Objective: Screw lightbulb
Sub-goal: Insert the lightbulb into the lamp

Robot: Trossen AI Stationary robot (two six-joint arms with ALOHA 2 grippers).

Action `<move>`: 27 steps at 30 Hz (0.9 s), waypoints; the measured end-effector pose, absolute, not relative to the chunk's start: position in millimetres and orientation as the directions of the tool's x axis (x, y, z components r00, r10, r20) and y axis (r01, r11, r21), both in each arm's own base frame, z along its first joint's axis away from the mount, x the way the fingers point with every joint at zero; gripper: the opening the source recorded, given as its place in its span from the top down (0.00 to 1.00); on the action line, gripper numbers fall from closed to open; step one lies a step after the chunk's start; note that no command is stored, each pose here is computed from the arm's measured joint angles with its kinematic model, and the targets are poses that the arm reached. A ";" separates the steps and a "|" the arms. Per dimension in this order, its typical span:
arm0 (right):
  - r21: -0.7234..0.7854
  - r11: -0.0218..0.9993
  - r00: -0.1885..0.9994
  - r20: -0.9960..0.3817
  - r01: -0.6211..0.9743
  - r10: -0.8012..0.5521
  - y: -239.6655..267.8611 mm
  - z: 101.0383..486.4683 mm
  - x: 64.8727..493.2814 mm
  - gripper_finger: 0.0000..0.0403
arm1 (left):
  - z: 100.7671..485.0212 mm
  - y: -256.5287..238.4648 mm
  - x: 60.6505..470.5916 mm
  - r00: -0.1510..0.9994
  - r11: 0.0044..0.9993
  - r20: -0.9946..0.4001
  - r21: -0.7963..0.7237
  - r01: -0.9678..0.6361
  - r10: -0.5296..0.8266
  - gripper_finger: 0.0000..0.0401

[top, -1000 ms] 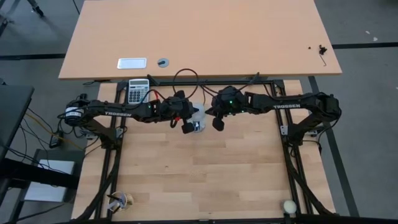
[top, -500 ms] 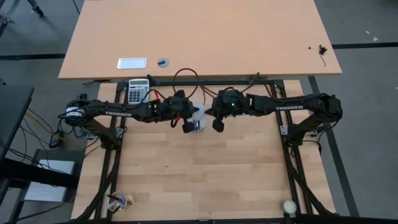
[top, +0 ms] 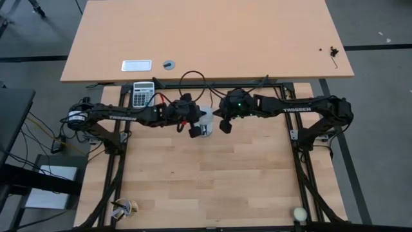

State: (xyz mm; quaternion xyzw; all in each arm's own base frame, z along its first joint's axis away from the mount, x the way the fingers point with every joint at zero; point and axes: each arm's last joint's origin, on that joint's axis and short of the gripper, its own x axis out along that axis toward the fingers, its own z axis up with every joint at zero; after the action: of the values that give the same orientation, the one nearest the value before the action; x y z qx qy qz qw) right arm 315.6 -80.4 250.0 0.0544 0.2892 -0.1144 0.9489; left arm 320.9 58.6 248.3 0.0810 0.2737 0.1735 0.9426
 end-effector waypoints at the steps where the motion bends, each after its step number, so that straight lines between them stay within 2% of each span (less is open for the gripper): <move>1: 0.037 0.969 0.809 -0.559 0.245 -0.184 -79.4 250.0 316.3 0.98 | 248.0 58.6 320.8 0.788 0.927 -0.490 0.248 -0.282 0.372 1.00; 6: 0.050 0.972 0.814 -0.558 0.228 -0.162 -70.8 250.2 318.3 0.98 | 247.9 58.1 320.6 0.788 0.928 -0.493 0.248 -0.279 0.368 1.00; 17: 0.124 0.989 0.849 -0.528 0.082 -0.004 -44.7 252.1 324.7 0.98 | 249.5 59.2 321.4 0.794 0.925 -0.478 0.248 -0.288 0.376 1.00; 23: 0.036 0.974 0.845 -0.506 0.222 -0.173 -62.0 262.8 315.8 0.98 | 249.2 58.9 321.3 0.793 0.925 -0.481 0.248 -0.286 0.374 1.00; 27: 0.032 0.960 0.813 -0.541 0.277 -0.216 -78.0 258.2 311.3 0.98 | 249.1 58.8 321.2 0.792 0.926 -0.482 0.248 -0.285 0.373 1.00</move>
State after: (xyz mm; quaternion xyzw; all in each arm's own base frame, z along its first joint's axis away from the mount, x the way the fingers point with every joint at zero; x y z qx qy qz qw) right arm 311.3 -78.0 258.2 0.0546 0.2773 -0.1297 0.9504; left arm 321.2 58.8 249.1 0.0814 0.2708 0.1746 0.9432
